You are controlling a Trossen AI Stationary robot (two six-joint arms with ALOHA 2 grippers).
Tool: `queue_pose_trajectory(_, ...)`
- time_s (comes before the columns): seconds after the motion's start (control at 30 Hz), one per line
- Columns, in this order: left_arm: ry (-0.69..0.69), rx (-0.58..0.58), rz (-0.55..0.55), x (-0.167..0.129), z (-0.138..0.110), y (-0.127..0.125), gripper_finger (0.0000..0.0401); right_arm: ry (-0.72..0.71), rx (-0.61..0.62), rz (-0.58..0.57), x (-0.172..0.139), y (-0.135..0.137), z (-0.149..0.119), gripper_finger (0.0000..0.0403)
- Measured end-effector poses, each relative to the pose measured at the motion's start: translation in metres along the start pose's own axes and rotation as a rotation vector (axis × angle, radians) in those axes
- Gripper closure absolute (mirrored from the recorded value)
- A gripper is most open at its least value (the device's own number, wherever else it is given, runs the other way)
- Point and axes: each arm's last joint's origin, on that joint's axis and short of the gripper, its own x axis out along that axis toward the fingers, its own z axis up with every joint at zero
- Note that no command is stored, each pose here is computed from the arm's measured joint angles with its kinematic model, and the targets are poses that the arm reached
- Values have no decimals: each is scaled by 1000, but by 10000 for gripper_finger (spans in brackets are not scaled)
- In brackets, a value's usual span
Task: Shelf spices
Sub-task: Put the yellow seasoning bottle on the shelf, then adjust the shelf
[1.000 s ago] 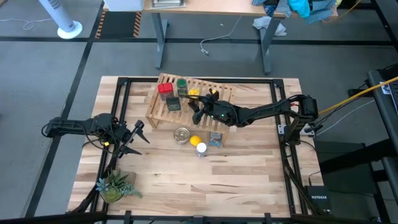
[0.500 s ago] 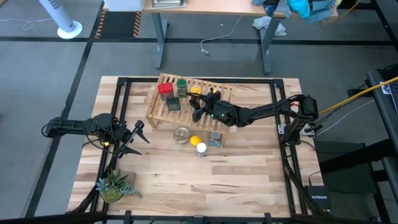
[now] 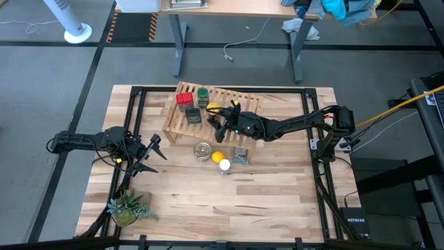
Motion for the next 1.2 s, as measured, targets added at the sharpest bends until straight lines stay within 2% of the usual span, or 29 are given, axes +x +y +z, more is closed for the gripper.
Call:
queue_pose_trajectory(0.47, 0, 0, 0, 0, 0, 0, 135, 3, -44, 43, 0, 1, 0, 148)
queue_pose_trajectory(0.57, 0, 0, 0, 0, 0, 0, 135, 3, -52, 49, 0, 1, 0, 123)
queue_pose_trajectory(0.8, 0, 0, 0, 0, 0, 0, 135, 2, -73, 50, 0, 1, 0, 22)
queue_pose_trajectory(0.87, -1, 0, 0, 0, 0, 0, 135, 4, -77, 68, 0, 2, 0, 8)
queue_pose_trajectory(1.0, 0, 0, 0, 0, 0, 0, 135, 4, -77, 128, -2, 7, 0, 20)
queue_pose_trajectory(1.2, 0, 0, 0, 0, 0, 0, 135, -32, -135, 80, -10, 23, 3, 21)
